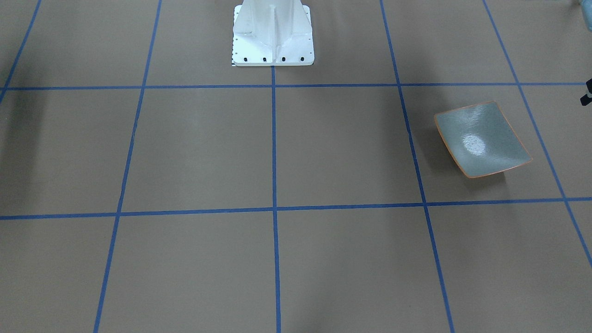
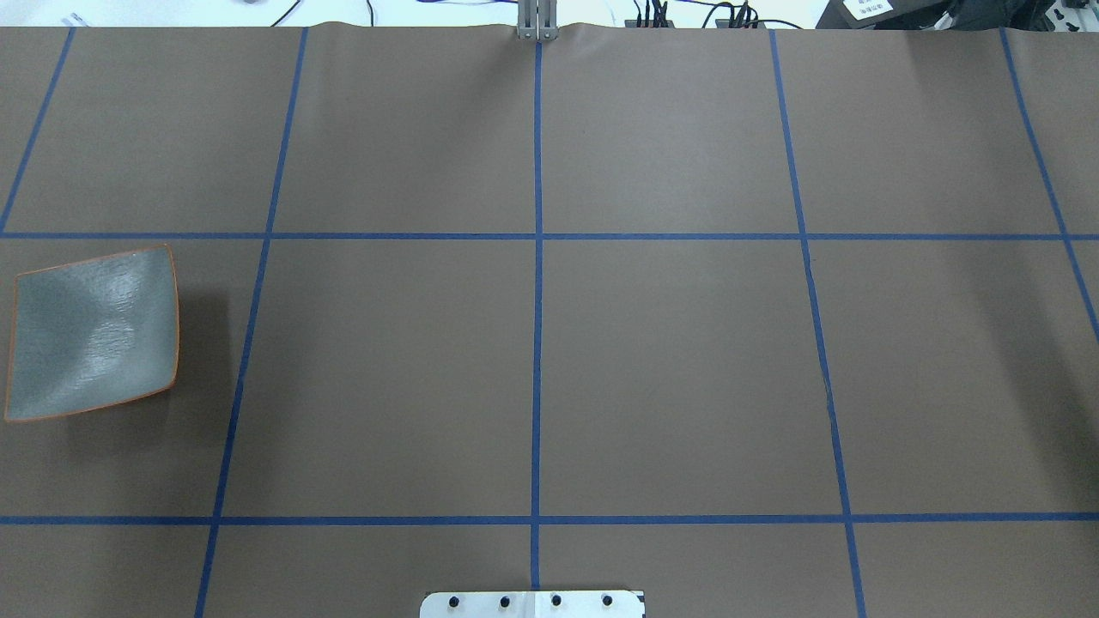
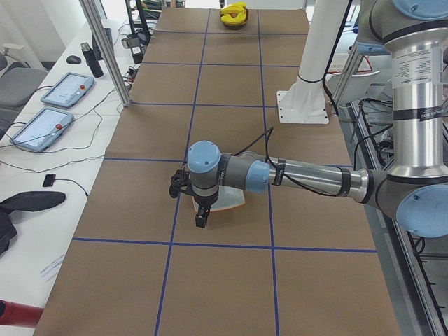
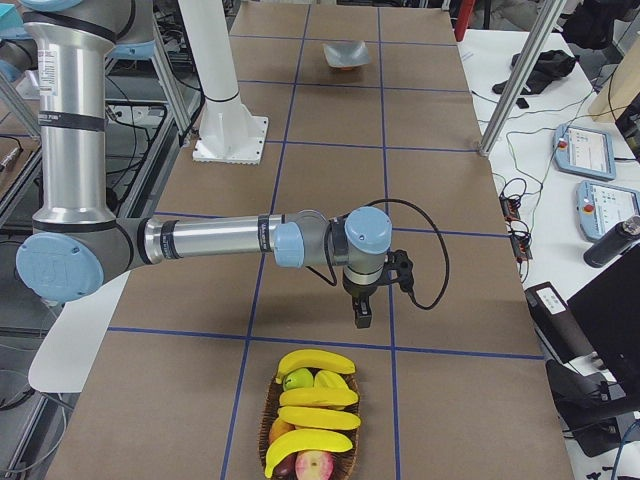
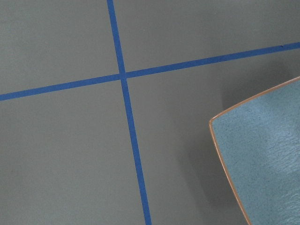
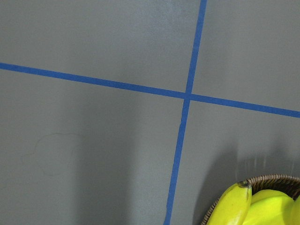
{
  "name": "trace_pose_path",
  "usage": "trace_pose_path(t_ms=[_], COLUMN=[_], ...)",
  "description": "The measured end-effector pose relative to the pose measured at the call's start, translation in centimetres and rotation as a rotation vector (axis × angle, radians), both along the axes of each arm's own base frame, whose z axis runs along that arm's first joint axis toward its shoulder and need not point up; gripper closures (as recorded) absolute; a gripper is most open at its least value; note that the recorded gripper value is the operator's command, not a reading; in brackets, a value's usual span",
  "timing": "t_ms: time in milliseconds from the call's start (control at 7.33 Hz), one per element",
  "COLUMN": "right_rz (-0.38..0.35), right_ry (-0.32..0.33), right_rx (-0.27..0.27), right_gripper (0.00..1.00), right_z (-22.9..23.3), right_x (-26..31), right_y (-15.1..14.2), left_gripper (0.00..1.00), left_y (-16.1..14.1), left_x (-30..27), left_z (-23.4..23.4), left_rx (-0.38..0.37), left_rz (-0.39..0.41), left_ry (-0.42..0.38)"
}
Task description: Transfer all bananas from basket to plate
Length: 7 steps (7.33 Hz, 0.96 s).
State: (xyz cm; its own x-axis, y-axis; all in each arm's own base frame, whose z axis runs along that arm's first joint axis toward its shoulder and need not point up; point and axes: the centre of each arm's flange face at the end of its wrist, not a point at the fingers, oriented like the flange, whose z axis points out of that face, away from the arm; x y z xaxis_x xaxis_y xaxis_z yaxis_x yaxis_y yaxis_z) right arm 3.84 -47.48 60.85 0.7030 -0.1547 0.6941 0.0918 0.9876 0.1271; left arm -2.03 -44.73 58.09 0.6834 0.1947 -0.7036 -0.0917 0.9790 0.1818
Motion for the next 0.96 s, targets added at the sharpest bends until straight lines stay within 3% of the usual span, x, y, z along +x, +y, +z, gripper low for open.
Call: trace_pose_path(t_ms=[956], right_rz=[0.0], right_ry=[0.003], right_rx=[-0.008], right_gripper=[0.0], right_z=[0.48], right_x=[0.05], right_y=[0.37], left_gripper=[0.01], left_y=[-0.21], left_x=[0.07], left_z=[-1.01], left_rx=[0.025], left_rz=[0.002], left_ry=[0.002])
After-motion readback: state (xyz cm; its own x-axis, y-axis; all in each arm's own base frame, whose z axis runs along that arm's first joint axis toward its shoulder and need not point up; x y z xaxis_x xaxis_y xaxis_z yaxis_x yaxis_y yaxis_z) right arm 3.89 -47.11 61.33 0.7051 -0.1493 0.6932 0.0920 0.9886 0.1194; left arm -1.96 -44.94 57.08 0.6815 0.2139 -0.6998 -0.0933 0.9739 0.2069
